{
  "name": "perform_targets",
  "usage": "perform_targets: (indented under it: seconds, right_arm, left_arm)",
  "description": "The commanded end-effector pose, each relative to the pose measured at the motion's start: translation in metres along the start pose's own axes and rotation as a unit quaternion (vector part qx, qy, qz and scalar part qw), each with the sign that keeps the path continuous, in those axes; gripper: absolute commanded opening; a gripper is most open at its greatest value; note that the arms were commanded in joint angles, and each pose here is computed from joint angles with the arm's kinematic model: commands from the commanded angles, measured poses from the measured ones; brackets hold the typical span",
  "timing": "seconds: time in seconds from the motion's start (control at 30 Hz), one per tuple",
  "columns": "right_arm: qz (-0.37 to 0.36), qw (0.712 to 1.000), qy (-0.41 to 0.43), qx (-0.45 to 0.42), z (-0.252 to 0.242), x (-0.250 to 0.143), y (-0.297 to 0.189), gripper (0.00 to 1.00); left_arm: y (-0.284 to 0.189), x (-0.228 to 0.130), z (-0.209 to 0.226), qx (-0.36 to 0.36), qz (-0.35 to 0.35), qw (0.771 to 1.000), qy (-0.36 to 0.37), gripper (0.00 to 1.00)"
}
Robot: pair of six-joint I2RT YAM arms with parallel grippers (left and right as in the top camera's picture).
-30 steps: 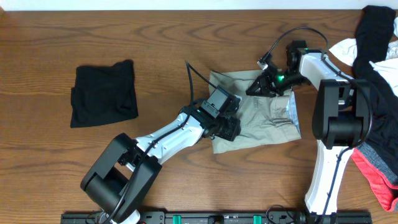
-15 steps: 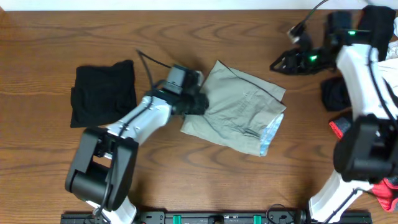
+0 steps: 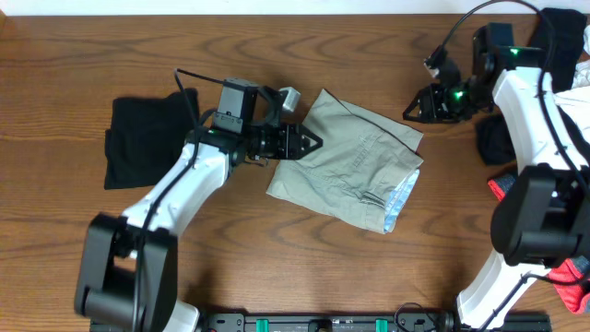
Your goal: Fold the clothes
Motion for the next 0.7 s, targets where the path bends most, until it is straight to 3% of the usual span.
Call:
perform_targets:
  seconds: [0.0, 0.1, 0.33, 0.53, 0.67]
  right_arm:
    - [0.031, 0.999, 0.004, -0.012, -0.010, -0.008, 0.020, 0.38]
    - [0.048, 0.999, 0.015, -0.013, -0.017, -0.011, 0.031, 0.34]
    - [0.058, 0.998, 0.017, -0.013, -0.021, -0.013, 0.038, 0.31]
    - [0.062, 0.998, 0.019, -0.012, -0.021, -0.015, 0.037, 0.29]
    - [0.067, 0.997, 0.022, -0.013, -0.021, -0.017, 0.037, 0.28]
  left_arm:
    - [-0.004, 0.000, -0.038, -0.049, 0.008, 0.998, 0.032, 0.40]
    - [0.006, -0.020, -0.048, -0.059, 0.046, 0.997, 0.021, 0.35]
    - [0.036, -0.069, -0.074, -0.095, 0.119, 0.988, 0.024, 0.35]
    - [0.060, -0.092, -0.092, -0.118, 0.147, 0.981, 0.052, 0.35]
    - [0.076, -0.104, -0.082, -0.116, 0.166, 0.979, 0.031, 0.35]
Point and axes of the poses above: each gripper's point midway between its finger pads, its own y axis out along the fingers, its own z axis along the line the jaws close on, x = y × z, the point moved 2 cm from there along -y, back along the fingers, and after that the axes turned 14 degrees about y, right-handed, at the moved point
